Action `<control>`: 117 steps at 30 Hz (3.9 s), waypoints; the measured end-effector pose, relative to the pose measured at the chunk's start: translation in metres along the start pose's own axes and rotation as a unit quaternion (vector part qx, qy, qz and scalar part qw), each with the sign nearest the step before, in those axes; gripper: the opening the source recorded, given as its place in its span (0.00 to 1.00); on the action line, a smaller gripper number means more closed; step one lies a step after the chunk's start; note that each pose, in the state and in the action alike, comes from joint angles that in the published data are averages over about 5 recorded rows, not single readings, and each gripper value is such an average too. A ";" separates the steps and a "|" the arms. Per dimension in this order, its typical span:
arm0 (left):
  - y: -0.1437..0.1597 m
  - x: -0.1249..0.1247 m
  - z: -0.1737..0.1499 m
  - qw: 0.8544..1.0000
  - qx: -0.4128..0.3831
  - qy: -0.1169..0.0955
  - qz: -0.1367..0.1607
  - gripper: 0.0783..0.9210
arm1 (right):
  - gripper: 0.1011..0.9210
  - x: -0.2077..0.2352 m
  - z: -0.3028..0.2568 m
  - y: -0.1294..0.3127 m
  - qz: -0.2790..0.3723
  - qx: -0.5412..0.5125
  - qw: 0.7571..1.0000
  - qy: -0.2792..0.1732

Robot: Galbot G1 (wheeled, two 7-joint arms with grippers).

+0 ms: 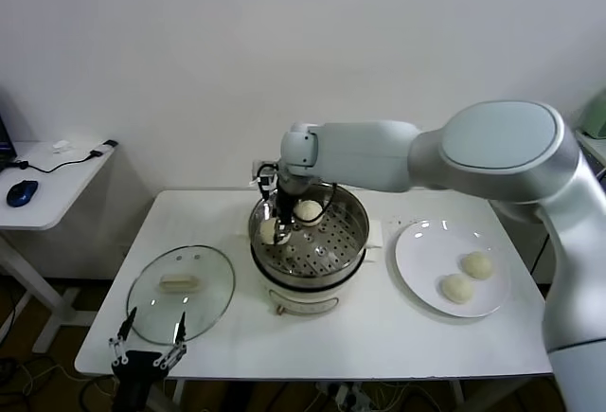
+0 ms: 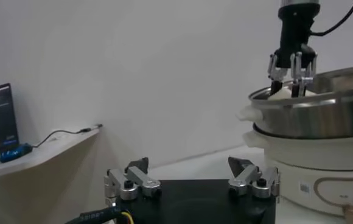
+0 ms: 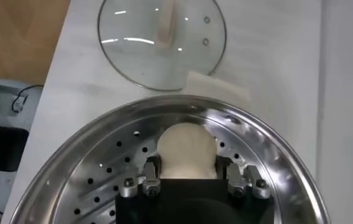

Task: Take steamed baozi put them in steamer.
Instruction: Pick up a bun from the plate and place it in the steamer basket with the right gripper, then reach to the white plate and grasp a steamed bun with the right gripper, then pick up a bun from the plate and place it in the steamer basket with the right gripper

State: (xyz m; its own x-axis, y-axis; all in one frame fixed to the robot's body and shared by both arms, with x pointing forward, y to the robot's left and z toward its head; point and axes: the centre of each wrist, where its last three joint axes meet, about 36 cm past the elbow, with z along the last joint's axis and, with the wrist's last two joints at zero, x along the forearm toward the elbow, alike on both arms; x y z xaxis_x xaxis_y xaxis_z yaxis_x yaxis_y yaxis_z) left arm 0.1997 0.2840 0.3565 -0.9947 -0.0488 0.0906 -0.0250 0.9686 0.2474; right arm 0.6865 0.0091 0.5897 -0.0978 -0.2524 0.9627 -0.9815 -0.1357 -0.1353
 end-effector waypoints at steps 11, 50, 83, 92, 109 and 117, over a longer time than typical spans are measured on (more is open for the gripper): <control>0.001 -0.001 0.001 1.000 -0.003 0.002 -0.001 0.88 | 0.87 0.002 0.005 -0.003 0.001 -0.007 1.000 -0.002; -0.003 0.002 -0.010 1.000 -0.018 0.013 -0.016 0.88 | 0.88 0.095 0.382 0.105 -0.014 -0.053 0.995 0.080; -0.005 0.010 0.005 0.999 -0.027 0.039 -0.025 0.88 | 0.79 -0.022 0.437 0.128 -0.055 -0.057 0.991 0.104; -0.006 0.010 0.006 0.999 -0.027 0.040 -0.024 0.88 | 0.67 -0.021 0.438 0.121 -0.059 -0.056 0.991 0.103; -0.010 0.012 0.006 0.999 -0.025 0.040 -0.020 0.88 | 0.58 0.012 0.428 0.095 -0.056 -0.023 0.994 0.092; -0.012 0.012 0.005 0.999 -0.027 0.039 -0.017 0.88 | 0.59 0.088 0.361 0.032 -0.024 0.137 0.985 0.098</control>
State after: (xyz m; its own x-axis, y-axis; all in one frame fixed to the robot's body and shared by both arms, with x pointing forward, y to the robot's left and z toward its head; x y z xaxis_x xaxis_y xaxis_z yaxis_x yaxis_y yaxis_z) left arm 0.1876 0.2734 0.3498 -0.9825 -0.1023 0.1556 -0.0512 0.9519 0.3021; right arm 0.7056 -0.3636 0.5857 -0.1081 -0.0530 0.9927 -0.9075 -0.4026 -0.1203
